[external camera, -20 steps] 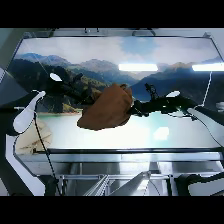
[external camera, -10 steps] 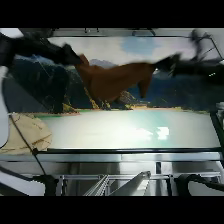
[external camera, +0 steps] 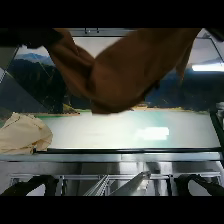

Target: Fold the shirts.

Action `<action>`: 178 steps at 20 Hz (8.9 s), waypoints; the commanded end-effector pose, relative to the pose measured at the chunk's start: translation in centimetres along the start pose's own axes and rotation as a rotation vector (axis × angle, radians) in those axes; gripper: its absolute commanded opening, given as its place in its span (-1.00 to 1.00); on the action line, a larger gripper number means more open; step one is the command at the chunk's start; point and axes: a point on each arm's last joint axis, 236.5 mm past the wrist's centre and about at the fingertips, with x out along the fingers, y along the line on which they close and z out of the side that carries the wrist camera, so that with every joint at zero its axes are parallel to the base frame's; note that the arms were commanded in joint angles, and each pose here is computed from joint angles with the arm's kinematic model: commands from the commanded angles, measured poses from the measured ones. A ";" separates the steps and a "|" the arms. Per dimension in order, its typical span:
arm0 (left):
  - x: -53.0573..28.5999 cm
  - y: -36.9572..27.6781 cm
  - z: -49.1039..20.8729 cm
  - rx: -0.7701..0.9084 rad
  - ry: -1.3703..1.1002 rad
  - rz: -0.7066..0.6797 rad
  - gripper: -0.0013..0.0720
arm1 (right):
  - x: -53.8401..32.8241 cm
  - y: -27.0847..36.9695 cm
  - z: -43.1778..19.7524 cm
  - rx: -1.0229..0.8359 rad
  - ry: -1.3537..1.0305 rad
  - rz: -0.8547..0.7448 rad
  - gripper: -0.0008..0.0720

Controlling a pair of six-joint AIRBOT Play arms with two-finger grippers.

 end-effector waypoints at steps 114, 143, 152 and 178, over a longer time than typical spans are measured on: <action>-17.0 -3.1 8.1 0.287 -0.452 -0.043 -0.91 | -11.3 5.8 11.3 -0.342 -0.388 -0.213 -0.93; 6.4 18.2 -34.8 -1.012 0.521 -0.018 -0.05 | -18.2 -33.1 -34.2 0.866 0.590 -0.554 0.07; 6.3 12.9 -40.7 -1.104 0.607 0.009 -0.05 | -13.6 -33.5 -40.1 0.872 0.643 -0.534 -0.04; 9.2 6.2 -44.1 -0.658 1.039 0.110 -0.89 | -12.5 -29.0 -38.9 0.851 0.752 -0.421 -0.04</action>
